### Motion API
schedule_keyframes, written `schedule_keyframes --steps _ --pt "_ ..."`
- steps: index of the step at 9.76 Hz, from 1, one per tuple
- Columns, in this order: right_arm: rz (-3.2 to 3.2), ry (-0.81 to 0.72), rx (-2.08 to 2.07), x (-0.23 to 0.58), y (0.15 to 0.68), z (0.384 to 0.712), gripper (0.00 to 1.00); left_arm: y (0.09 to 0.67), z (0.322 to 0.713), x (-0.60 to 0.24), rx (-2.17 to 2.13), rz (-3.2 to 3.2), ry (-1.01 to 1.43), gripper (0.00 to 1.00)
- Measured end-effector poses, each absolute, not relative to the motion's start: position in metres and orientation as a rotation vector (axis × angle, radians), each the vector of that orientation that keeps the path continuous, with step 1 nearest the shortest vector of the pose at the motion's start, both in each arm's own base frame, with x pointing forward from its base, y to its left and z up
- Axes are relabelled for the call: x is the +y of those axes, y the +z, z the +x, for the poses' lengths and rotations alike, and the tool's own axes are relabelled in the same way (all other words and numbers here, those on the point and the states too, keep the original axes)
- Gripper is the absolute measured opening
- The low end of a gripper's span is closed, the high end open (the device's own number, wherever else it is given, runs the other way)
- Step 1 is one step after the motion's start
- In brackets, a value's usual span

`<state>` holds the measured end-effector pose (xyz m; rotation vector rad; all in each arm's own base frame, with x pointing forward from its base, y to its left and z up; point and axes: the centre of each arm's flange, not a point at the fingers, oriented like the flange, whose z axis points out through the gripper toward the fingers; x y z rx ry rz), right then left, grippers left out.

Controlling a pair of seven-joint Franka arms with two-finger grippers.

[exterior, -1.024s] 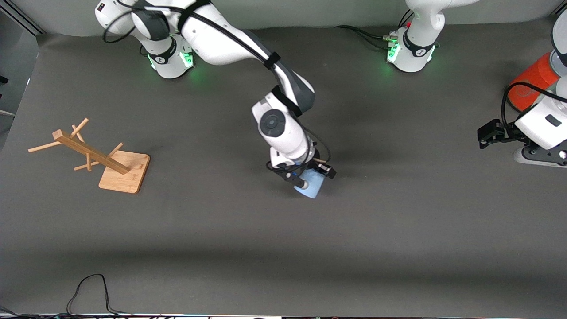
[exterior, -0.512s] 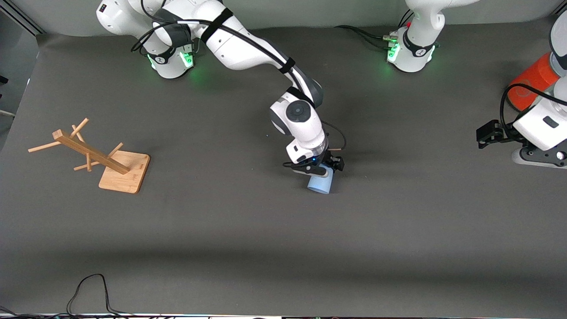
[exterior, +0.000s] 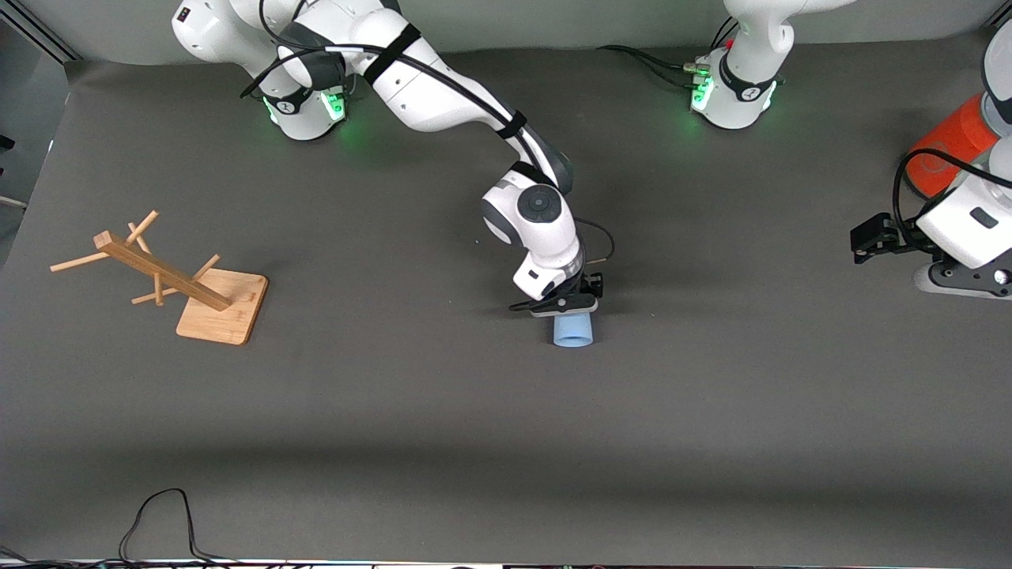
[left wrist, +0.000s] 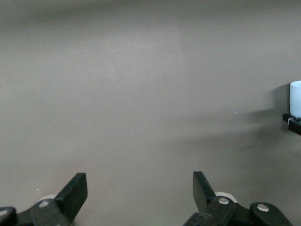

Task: Rotate and upright cup with both arms
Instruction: 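Lay the cup on its side on the table and open the right gripper, then draw the right gripper back while the left gripper reaches the cup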

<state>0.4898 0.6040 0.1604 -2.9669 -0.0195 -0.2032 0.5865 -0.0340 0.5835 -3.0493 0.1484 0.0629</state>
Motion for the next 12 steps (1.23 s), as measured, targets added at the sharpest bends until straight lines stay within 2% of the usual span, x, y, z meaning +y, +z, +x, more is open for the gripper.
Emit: schedule_keyframes --steps 1,6,10,12 --pt "-3.006 -0.145 -0.034 0.606 0.165 0.486 1.00 0.581 0.585 -0.035 0.022 -3.061 0.088 1.00" --pt "-3.099 0.064 -0.285 0.605 0.255 0.461 1.00 0.555 0.589 -0.042 -0.775 -3.029 0.219 1.00" --pt "-3.111 0.127 -0.298 0.505 0.354 0.499 1.00 0.507 0.606 -0.045 -1.444 -2.794 0.454 1.00" --pt "-3.120 0.129 -0.279 0.442 0.421 0.523 1.00 0.468 0.623 -0.086 -1.551 -2.696 0.560 1.00"
